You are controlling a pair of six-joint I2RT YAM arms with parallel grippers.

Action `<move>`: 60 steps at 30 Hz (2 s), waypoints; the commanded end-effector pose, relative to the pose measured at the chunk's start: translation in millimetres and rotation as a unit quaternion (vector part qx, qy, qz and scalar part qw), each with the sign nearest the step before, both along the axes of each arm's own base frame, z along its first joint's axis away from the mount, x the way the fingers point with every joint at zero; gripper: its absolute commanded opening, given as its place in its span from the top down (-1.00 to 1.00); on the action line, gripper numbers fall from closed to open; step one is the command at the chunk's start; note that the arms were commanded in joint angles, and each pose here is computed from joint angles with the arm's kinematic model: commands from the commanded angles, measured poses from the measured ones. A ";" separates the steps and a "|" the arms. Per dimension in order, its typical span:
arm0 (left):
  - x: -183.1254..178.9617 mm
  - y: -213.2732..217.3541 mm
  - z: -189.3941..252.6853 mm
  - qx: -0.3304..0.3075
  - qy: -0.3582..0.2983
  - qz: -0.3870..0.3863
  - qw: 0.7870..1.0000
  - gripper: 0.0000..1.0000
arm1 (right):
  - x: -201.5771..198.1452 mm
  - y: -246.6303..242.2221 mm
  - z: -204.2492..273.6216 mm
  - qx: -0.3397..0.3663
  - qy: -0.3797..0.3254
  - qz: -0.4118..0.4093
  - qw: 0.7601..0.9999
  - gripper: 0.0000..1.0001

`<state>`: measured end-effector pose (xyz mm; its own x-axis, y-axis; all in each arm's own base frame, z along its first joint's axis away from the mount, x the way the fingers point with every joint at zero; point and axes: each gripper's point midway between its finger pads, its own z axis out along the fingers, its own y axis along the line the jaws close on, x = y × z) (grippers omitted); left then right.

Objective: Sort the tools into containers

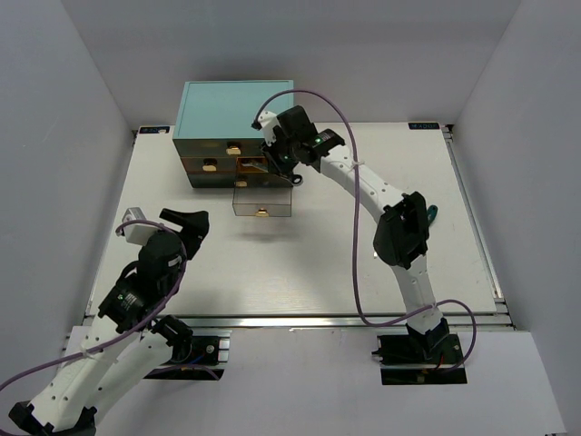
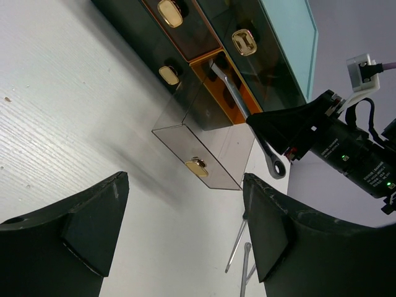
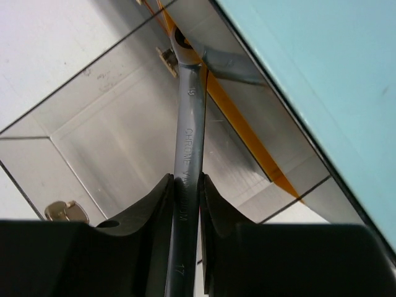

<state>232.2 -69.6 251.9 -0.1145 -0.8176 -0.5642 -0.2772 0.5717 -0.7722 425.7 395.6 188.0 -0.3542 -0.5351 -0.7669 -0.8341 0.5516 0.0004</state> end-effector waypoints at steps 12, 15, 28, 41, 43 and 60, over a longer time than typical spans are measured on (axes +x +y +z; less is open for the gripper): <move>1.6 1.5 4.0 0.009 0.005 0.006 1.000 -0.68 | 19.6 39.4 33.1 0.056 -0.063 -0.037 0.996 1.00; 1.9 1.6 6.4 0.008 0.003 0.007 1.000 -0.68 | 20.0 43.1 41.5 0.067 -0.069 -0.034 0.995 1.00; 7.6 -7.4 7.8 0.019 -0.010 -0.015 1.000 -0.68 | -12.7 -96.6 104.4 0.156 -0.089 0.010 0.984 -0.38; 27.7 -40.2 1.6 0.040 -0.040 -0.081 0.995 -0.80 | -121.0 -333.0 -77.0 -0.119 0.105 -0.207 0.965 -0.15; 30.6 -42.0 1.6 0.051 -0.037 -0.085 0.994 -0.83 | -127.7 -345.2 -93.8 -0.138 0.124 -0.217 0.958 -0.26; 19.9 -36.8 -2.1 0.024 -0.043 -0.080 0.996 -0.83 | -141.7 -384.6 -172.5 -0.240 0.202 -0.225 0.922 -0.25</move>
